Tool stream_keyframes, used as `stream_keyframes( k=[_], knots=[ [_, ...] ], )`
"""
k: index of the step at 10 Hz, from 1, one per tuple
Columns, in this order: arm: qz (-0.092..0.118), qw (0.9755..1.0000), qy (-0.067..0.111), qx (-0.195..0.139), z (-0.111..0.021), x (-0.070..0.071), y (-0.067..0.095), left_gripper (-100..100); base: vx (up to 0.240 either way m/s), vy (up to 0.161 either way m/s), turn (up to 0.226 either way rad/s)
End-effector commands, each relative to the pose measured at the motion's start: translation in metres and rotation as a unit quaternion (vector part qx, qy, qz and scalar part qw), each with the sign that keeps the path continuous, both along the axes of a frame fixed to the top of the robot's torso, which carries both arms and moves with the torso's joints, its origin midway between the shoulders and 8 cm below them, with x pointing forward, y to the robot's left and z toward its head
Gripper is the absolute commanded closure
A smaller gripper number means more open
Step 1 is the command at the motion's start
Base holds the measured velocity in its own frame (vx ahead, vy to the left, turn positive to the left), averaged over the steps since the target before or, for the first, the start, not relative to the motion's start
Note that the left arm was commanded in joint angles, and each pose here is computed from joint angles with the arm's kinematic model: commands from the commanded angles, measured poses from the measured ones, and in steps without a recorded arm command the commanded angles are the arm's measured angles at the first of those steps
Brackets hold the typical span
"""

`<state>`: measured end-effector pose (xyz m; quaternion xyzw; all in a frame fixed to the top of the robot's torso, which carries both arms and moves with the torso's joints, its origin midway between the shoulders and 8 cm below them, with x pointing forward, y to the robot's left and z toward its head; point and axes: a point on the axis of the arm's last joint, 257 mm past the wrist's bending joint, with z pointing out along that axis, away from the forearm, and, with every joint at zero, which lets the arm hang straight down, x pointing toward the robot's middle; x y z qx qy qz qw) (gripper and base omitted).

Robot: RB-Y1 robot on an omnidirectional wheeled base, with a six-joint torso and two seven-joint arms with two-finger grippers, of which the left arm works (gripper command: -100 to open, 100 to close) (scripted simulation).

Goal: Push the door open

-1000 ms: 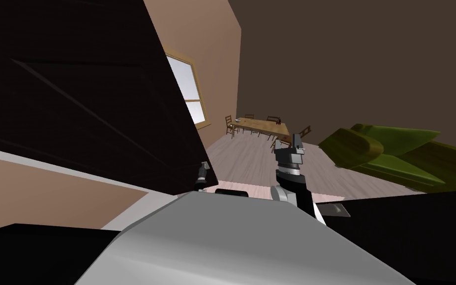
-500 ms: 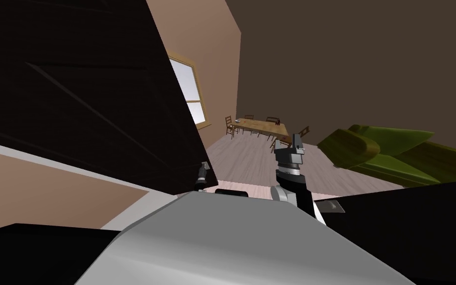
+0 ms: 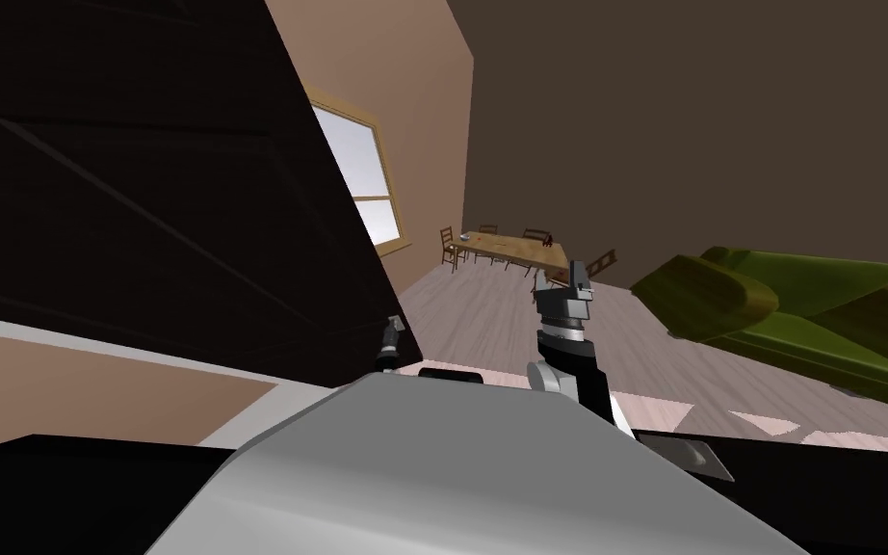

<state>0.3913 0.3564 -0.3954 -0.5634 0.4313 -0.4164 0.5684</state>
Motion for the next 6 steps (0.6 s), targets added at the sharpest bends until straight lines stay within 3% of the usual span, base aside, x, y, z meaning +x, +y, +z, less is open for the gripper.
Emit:
stream_keyframes(
  k=[1, 6],
  knots=[
    [0.016, 0.9999, -0.006, 0.004, 0.005, 0.001, 0.016, 100, 0.211, -0.038, 0.063],
    [0.059, 0.9982, -0.007, -0.006, 0.005, -0.005, 0.042, 100, 0.219, -0.039, 0.078]
  ],
)
